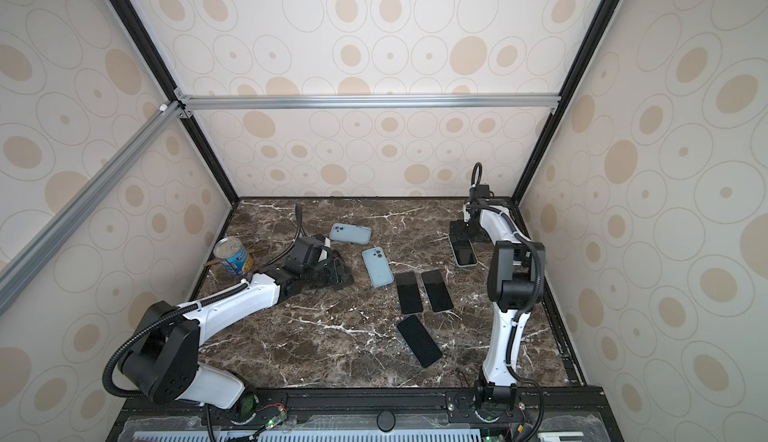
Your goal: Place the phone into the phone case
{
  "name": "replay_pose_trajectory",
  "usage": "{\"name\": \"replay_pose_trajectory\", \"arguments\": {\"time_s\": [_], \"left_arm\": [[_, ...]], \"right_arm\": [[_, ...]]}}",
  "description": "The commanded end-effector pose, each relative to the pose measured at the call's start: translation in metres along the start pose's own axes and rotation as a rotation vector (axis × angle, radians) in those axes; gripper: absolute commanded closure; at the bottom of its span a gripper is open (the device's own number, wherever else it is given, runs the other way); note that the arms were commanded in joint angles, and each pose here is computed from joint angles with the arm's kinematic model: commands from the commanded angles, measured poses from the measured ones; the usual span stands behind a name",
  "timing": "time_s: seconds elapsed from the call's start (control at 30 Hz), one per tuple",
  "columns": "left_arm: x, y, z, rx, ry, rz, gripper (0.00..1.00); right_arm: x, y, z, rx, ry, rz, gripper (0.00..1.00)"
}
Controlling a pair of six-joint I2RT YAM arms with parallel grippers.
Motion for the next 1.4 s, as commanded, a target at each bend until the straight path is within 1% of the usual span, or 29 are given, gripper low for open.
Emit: {"name": "replay_pose_trajectory", "arguments": {"time_s": [0.0, 0.13, 0.27, 0.43, 0.5, 0.57, 0.77, 0.93, 0.97, 1.0, 1.13, 1.23, 1.3, 1.37], "left_arm": [[-0.018, -0.013, -0.013, 0.044, 0.04, -0.07, 0.41], [-0.03, -0.007, -0.012, 0.02, 0.077, -0.089, 0.41], [-0.041, 0.004, -0.005, 0.018, 0.072, -0.095, 0.4], [-0.051, 0.012, 0.0, 0.072, 0.043, -0.08, 0.39], [-0.056, 0.012, 0.0, 0.099, 0.03, -0.081, 0.38], [-0.059, 0.011, 0.0, 0.126, 0.021, -0.086, 0.38], [-0.068, 0.0, -0.005, 0.224, -0.017, -0.119, 0.37], [-0.069, -0.008, -0.003, 0.35, -0.042, -0.207, 0.32], [-0.07, -0.013, -0.002, 0.361, -0.06, -0.226, 0.29], [-0.069, -0.018, -0.002, 0.374, -0.07, -0.24, 0.28], [-0.066, -0.039, -0.001, 0.429, -0.123, -0.266, 0.28], [-0.059, -0.051, 0.008, 0.429, -0.158, -0.269, 0.28], [-0.054, -0.056, 0.021, 0.387, -0.169, -0.26, 0.29], [-0.051, -0.06, 0.038, 0.328, -0.168, -0.244, 0.29]], "right_arm": [[-0.034, 0.015, 0.013, 0.021, -0.031, -0.016, 0.1], [-0.055, 0.045, 0.036, 0.0, -0.058, -0.053, 0.11], [-0.074, 0.078, 0.064, -0.016, -0.118, -0.073, 0.13], [-0.093, 0.113, 0.094, -0.069, -0.156, -0.118, 0.14], [-0.099, 0.121, 0.104, -0.076, -0.189, -0.134, 0.15], [-0.104, 0.13, 0.116, -0.109, -0.21, -0.147, 0.16], [-0.113, 0.132, 0.127, -0.123, -0.22, -0.15, 0.18], [-0.118, 0.126, 0.138, -0.14, -0.228, -0.162, 0.19], [-0.118, 0.125, 0.14, -0.142, -0.231, -0.158, 0.2], [-0.119, 0.123, 0.144, -0.142, -0.235, -0.155, 0.21], [-0.118, 0.125, 0.158, -0.172, -0.235, -0.136, 0.24], [-0.116, 0.127, 0.171, -0.188, -0.244, -0.122, 0.27], [-0.111, 0.129, 0.181, -0.2, -0.266, -0.101, 0.3], [-0.107, 0.13, 0.192, -0.212, -0.276, -0.084, 0.31]]}}
Point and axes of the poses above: each gripper's point midway between its finger pads, its own x axis out along the fingers, its own z axis along the line the jaws close on, y = z × x, the point moved 10 cm from there along -x, back along the fingers, and after that the axes turned 4 degrees about x, right-handed, at the moved point
